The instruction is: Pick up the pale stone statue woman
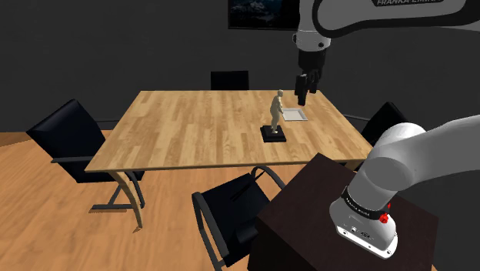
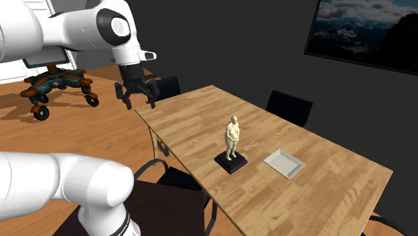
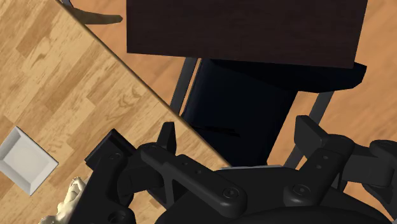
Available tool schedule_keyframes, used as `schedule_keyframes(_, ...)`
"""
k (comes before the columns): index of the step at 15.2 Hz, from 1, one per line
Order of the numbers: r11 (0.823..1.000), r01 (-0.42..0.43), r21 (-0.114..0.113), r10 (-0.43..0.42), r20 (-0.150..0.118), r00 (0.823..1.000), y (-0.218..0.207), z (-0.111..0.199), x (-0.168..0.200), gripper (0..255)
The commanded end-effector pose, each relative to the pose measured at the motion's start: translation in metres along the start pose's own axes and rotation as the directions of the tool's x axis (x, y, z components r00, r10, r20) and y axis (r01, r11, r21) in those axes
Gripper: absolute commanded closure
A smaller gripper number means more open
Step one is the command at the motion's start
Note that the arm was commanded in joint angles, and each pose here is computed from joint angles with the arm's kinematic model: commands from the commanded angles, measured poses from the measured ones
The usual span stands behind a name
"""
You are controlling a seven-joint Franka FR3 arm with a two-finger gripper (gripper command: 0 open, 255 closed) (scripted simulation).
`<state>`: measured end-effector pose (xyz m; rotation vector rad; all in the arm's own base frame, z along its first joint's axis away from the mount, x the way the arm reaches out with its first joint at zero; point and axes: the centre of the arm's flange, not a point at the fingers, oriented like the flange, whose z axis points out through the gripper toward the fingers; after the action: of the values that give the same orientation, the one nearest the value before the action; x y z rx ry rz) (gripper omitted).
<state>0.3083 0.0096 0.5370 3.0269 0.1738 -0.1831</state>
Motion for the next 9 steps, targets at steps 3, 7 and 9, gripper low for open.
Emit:
schedule_keyframes(3,1.000,-0.002,0.012,0.002,-0.006,1.000,0.022,0.008,0.015,0)
schedule_keyframes(7,0.999,-0.005,0.035,0.005,-0.016,1.000,0.065,0.024,0.044,0)
schedule_keyframes(9,0.999,-0.006,0.047,0.007,-0.022,1.000,0.086,0.033,0.059,0)
